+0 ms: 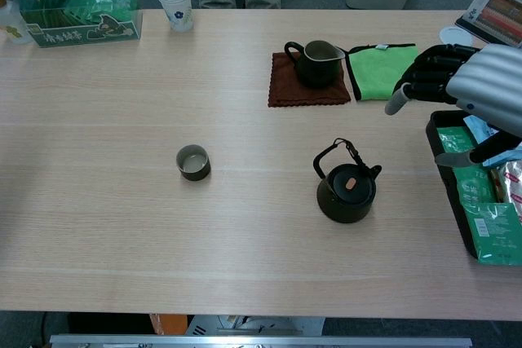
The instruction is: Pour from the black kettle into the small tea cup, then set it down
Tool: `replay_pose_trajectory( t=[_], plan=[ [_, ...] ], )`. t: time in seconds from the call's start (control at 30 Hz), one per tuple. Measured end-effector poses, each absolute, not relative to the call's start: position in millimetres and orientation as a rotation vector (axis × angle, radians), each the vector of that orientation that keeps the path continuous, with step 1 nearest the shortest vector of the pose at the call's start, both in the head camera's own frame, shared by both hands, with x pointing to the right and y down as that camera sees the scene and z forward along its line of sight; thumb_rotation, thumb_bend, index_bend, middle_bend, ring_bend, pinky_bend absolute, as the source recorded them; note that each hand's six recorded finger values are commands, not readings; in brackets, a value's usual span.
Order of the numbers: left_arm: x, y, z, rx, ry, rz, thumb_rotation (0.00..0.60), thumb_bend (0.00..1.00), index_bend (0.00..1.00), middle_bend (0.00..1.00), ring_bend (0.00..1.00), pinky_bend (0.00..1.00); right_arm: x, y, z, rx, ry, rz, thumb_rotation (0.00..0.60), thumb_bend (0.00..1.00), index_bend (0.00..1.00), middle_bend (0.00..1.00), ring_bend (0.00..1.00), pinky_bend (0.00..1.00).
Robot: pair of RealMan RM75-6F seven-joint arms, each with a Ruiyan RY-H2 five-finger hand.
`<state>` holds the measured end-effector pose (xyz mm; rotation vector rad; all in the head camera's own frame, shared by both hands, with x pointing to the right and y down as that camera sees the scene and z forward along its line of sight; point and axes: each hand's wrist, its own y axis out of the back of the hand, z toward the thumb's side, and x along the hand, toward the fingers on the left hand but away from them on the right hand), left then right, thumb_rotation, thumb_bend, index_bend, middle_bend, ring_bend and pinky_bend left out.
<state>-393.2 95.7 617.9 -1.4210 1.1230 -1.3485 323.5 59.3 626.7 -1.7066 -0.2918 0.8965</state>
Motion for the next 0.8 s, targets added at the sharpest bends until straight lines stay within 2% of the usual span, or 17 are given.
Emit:
replay_pose_trajectory(
  t=[0.3, 0.6, 0.8],
  plan=[
    [-399.2, 97.0, 620.1, -1.426, 1.132, -1.363, 0.6, 0.31, 0.22, 0.28, 0.26, 0.24, 305.0, 61.1, 652.6, -1.684, -0.218, 0.904, 0.6, 0.06, 0.32, 0.32, 0.2, 0.15],
    [-401.0, 96.8, 622.9, -1.44, 1.131, -1.364, 0.6, 0.31, 0.22, 0.27, 0.26, 0.24, 301.7, 43.2, 678.0, -1.623, -0.233, 1.0, 0.6, 0.01, 0.22, 0.26, 0.18, 0.15],
    [-403.4, 98.4, 623.4, -1.443, 1.133, -1.37, 0.6, 0.31, 0.22, 0.27, 0.26, 0.24, 289.6, 29.1, 691.9, -1.591, -0.251, 1.038, 0.6, 0.0, 0.19, 0.24, 0.17, 0.15]
  ],
)
